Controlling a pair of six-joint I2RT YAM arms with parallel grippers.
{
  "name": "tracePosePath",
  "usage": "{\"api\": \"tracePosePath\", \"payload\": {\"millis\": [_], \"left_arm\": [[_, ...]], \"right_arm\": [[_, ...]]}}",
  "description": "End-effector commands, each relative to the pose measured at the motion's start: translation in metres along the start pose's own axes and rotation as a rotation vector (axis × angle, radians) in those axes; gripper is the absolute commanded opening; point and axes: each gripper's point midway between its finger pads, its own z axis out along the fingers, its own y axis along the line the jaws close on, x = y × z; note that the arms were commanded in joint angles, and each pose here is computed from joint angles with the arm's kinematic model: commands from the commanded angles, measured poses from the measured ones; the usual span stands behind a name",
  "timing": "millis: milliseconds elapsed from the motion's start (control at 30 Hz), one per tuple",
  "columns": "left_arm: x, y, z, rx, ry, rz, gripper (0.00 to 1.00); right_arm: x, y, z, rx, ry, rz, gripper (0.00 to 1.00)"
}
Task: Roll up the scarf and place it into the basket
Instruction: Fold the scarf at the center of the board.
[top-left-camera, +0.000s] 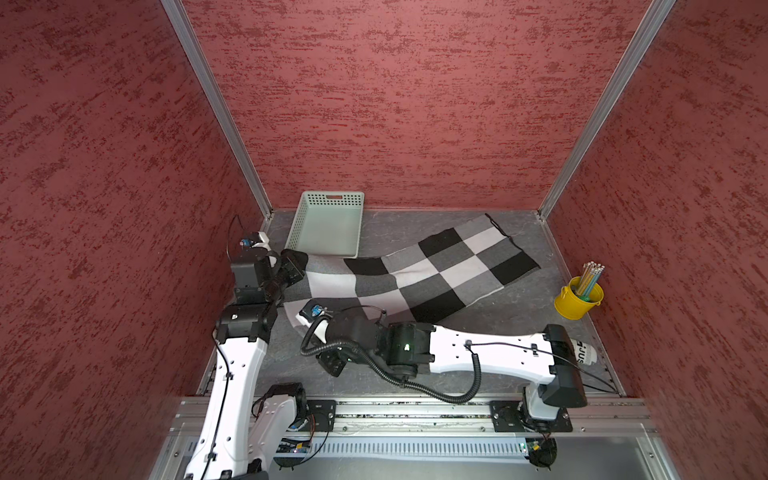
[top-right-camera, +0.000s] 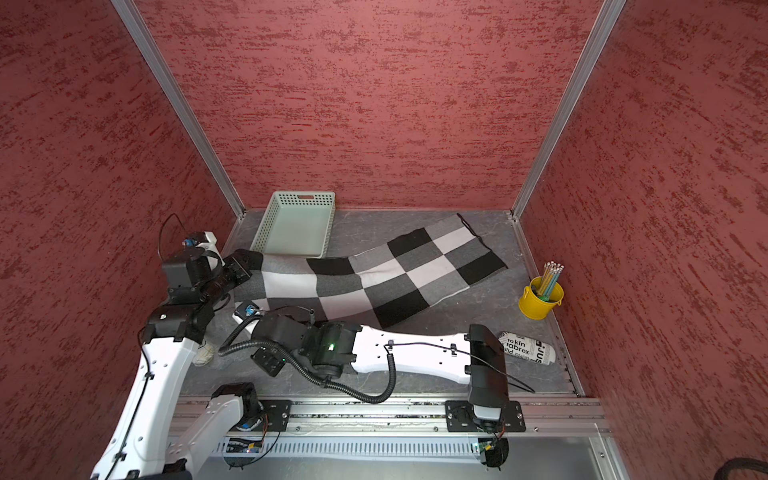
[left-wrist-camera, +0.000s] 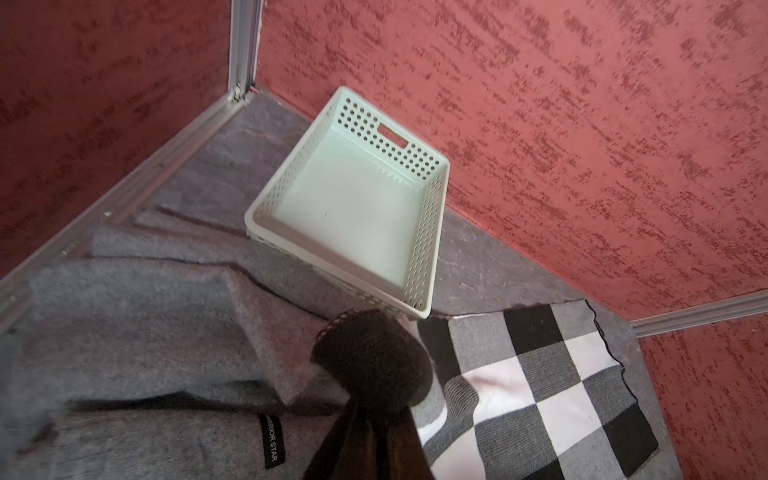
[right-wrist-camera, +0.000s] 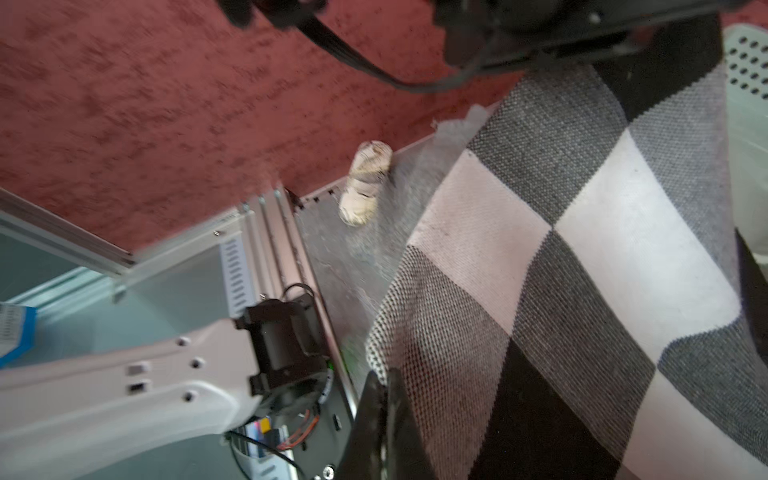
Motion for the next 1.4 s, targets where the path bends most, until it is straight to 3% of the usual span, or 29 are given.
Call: {"api": "tracePosePath", "payload": {"millis": [0,233,467,733,1000,1033,1367], "left_arm": [[-0.017,0.009,-0.019,-0.074,-0.027,0.062,0.00],[-0.067,-0.018,-0.049,-0.047,-0.077,0.136,0.01],[-0.073,-0.074,-0.038,0.143,-0.060,0.118,0.00],[-0.054,-0.171,0.022,0.172,-0.044,0.235,0.00],[-0.029,-0.284,0.084,0.244,-0.046,0.314,0.00],[-0.025,-0.297,0.092,0.258,-0.044,0.321,0.00],[0.026,-0.358,0.169,0.349,0.022,0.326,0.00]], "right_arm": [[-0.007,0.037,-0.015,-0.100,0.058,-0.003,0.00],[-0.057,0.044,-0.065,-0.123,-0.033,0.063,0.00],[-0.050,-0.034,-0.090,0.083,-0.064,0.181,0.00],[-0.009,-0.167,-0.153,0.301,-0.134,0.408,0.00],[0.041,-0.242,-0.228,0.553,-0.206,0.534,0.00],[0.052,-0.258,-0.243,0.645,-0.210,0.550,0.00],[0.112,-0.342,-0.283,0.949,-0.165,0.657,0.00]]}}
